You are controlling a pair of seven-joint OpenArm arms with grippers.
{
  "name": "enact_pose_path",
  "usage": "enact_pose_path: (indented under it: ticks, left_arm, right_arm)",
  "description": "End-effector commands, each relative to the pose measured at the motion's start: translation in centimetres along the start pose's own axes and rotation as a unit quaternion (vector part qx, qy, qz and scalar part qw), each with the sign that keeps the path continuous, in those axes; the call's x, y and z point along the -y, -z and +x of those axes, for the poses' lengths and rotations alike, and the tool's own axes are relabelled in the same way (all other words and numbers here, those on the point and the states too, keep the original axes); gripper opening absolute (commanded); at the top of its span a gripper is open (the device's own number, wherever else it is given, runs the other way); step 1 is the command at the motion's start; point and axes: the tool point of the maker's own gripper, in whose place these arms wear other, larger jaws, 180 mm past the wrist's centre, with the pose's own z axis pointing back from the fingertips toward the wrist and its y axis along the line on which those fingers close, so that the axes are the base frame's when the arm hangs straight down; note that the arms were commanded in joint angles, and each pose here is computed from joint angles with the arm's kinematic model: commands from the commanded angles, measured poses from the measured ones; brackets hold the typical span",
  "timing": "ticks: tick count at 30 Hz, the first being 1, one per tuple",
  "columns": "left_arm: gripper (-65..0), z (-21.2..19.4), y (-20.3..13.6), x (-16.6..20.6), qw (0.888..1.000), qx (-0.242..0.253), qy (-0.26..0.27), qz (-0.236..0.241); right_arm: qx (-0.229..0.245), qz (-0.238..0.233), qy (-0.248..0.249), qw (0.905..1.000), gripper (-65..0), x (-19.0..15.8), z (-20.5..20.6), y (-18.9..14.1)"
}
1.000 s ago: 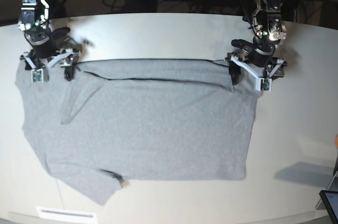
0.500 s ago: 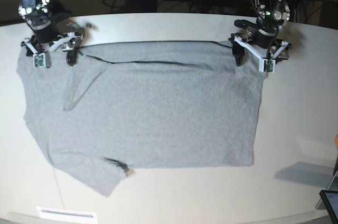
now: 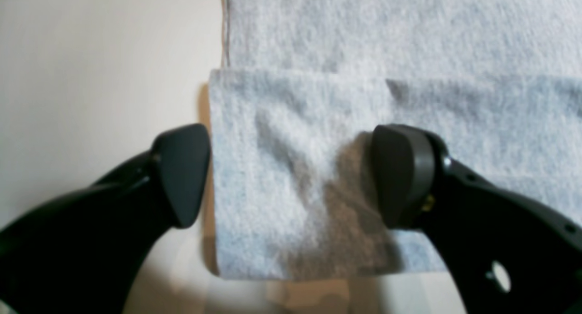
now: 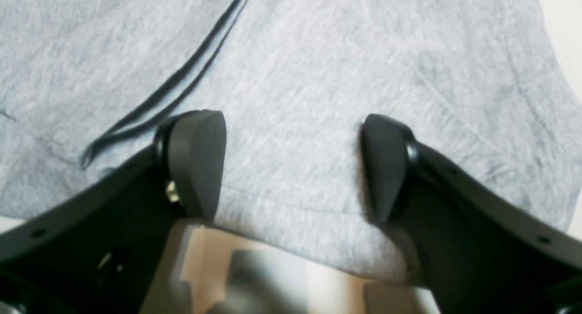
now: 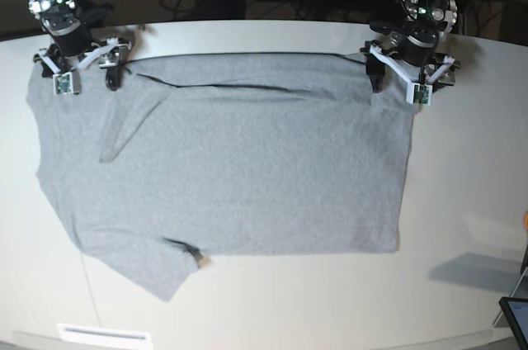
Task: Fold the T-shirt properly
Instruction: 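Release the shoulder edge and raise both grippers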
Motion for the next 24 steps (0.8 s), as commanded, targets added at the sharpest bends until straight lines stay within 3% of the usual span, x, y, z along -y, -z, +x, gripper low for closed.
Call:
enact_pose_path:
  ticks: [1, 11, 17, 24]
  left_arm:
    - [-10.7, 1.2, -0.4, -0.5, 1.0, 0.02, 0.006, 0.009]
    - [-10.7, 3.0, -0.8, -0.4, 0.999, 0.042, 0.009, 0.009]
    - [-10.7, 4.6, -1.5, -0.2, 0.998, 0.065, 0.009, 0.007]
    - [-10.9, 5.7, -2.1, 0.0, 0.997, 0.082, 0.009, 0.005]
  right_arm:
    - [-0.04, 0.0, -0.005, 0.9992, -20.2, 0.1, -1.7, -0.3]
    - [0.011, -0.015, -0.014, 0.9997, -20.2, 1.0, 2.2, -1.0]
    - [0.013, -0.011, -0.026, 0.9995, -20.2, 0.4, 4.3, -1.3]
    - [0.059, -0.001, -0.04, 0.9974, -20.2, -0.7, 7.7, -2.6]
